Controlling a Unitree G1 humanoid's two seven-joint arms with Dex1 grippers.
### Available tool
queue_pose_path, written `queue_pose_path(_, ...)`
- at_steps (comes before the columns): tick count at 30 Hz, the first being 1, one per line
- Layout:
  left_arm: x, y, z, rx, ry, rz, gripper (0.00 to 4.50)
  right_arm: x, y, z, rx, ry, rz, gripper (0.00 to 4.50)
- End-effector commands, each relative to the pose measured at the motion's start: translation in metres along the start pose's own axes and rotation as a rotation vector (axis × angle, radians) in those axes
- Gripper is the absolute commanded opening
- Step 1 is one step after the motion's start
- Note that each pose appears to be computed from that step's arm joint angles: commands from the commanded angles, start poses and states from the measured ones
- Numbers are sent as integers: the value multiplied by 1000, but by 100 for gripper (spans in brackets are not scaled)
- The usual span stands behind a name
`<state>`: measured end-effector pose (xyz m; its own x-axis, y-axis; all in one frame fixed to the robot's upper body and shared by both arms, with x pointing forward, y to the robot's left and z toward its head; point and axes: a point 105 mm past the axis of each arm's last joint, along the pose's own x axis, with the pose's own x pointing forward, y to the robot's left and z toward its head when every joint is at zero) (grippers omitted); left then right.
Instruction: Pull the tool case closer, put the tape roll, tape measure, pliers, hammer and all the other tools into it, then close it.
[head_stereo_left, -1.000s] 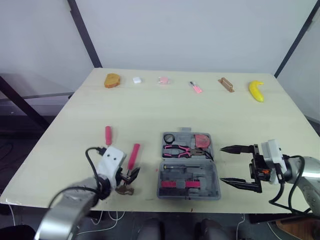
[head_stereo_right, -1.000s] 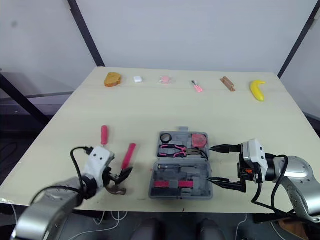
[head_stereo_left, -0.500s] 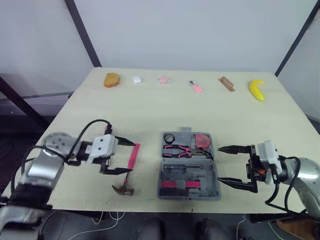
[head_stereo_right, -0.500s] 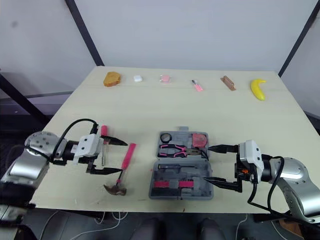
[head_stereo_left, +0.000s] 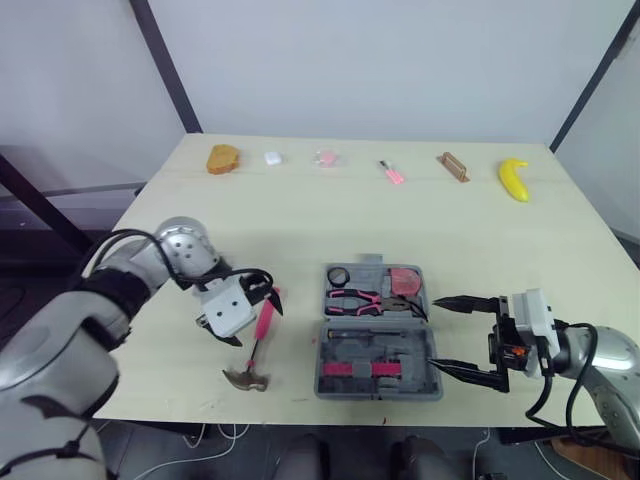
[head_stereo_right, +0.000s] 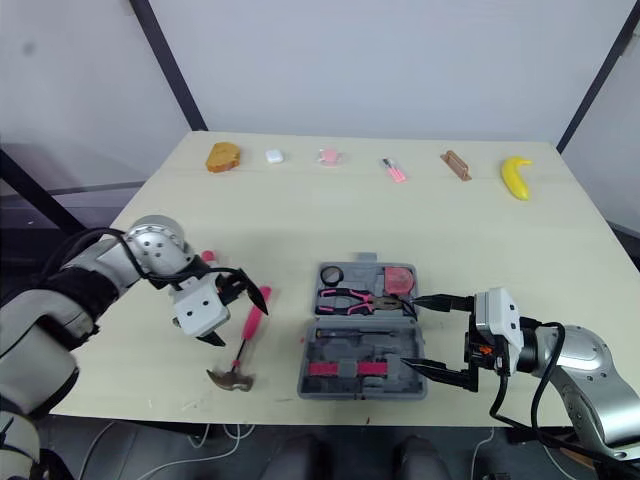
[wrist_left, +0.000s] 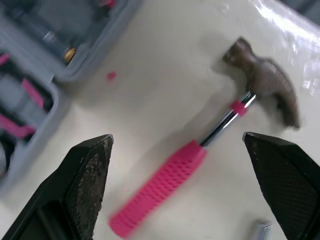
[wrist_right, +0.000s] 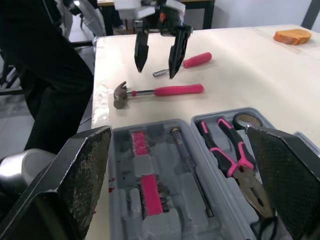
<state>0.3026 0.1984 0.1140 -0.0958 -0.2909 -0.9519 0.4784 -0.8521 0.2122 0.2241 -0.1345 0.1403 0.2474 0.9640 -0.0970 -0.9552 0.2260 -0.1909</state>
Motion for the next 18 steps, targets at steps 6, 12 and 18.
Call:
queue_pose_path(6, 10, -11, -5, 189, 37, -212, 444, -6, -1, 10, -44, -4, 13, 450)
queue_pose_path(12, 18, -13, -4, 246, 22, -235, 444, -5, 0, 11, -50, -7, 8, 450)
queue_pose_path(18, 34, -16, 2, 271, -26, -234, 444, -4, 1, 11, -56, 0, 4, 450)
